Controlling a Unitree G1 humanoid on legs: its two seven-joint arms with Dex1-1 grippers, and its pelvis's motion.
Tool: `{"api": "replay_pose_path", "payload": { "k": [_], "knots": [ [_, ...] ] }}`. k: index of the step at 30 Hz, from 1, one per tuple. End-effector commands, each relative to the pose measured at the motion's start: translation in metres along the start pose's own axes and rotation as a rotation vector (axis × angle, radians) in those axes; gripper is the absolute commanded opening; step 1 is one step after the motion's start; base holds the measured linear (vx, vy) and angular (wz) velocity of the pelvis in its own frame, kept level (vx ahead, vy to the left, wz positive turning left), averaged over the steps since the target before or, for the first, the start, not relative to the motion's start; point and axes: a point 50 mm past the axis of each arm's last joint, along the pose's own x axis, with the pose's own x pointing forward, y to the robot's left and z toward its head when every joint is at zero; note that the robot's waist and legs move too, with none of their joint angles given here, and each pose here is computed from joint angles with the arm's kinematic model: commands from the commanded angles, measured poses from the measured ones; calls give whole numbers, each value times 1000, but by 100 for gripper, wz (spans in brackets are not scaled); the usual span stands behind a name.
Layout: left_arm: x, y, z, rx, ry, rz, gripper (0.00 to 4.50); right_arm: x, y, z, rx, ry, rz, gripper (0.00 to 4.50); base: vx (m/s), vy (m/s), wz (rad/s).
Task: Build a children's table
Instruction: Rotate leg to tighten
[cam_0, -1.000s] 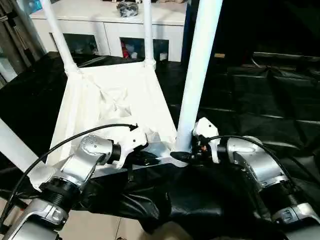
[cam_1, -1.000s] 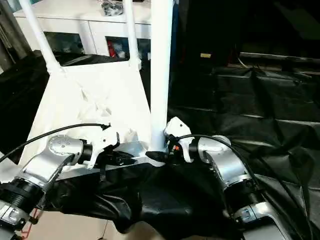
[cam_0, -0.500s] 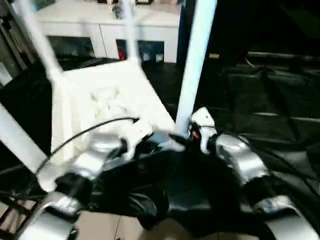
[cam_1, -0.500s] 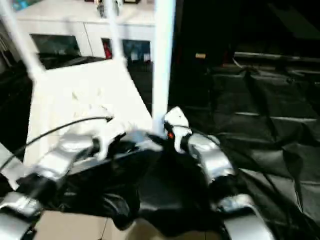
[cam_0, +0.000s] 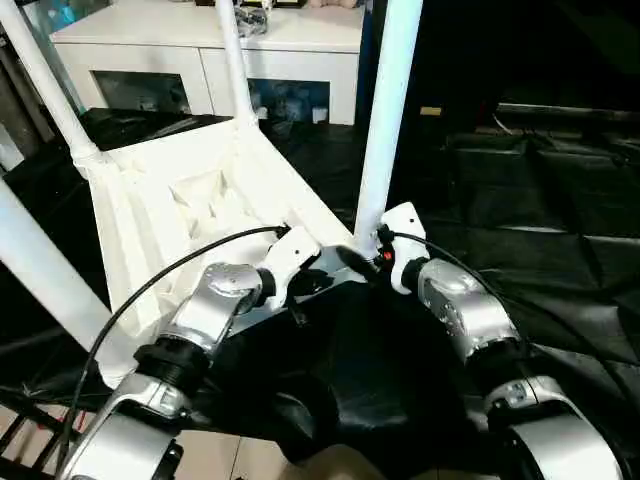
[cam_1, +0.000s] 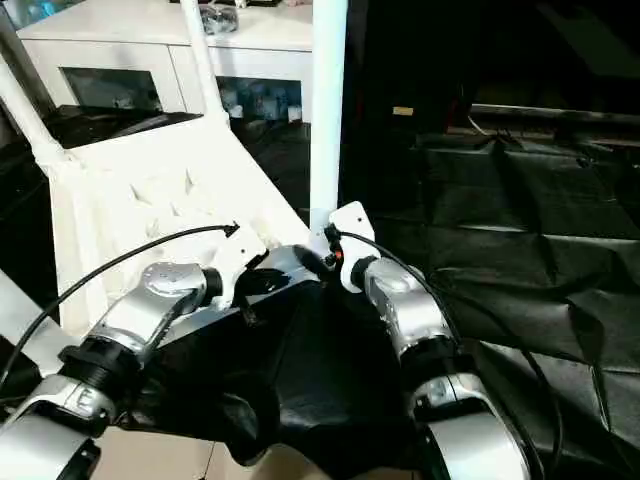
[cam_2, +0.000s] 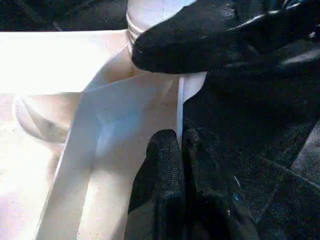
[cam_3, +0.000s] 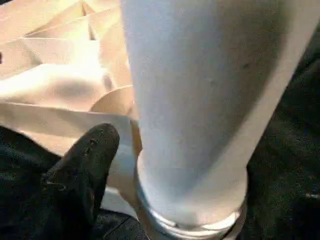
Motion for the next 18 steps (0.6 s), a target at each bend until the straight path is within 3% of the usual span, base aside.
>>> {"api": "replay_pose_path", "payload": {
  "k": [1,10,18],
  "knots": [
    [0,-3,10,42,-55,-28,0,12,44,-20,-48,95,305,422,0,0,0],
    [-23,-11,-5,93,-68,-211,0,-10,19,-14,-73,81,362,422,0,0,0],
    [-40,-16,-8,88,-83,-328,0,-30,14,-13,-106,77,502,422,0,0,0]
  ]
}}
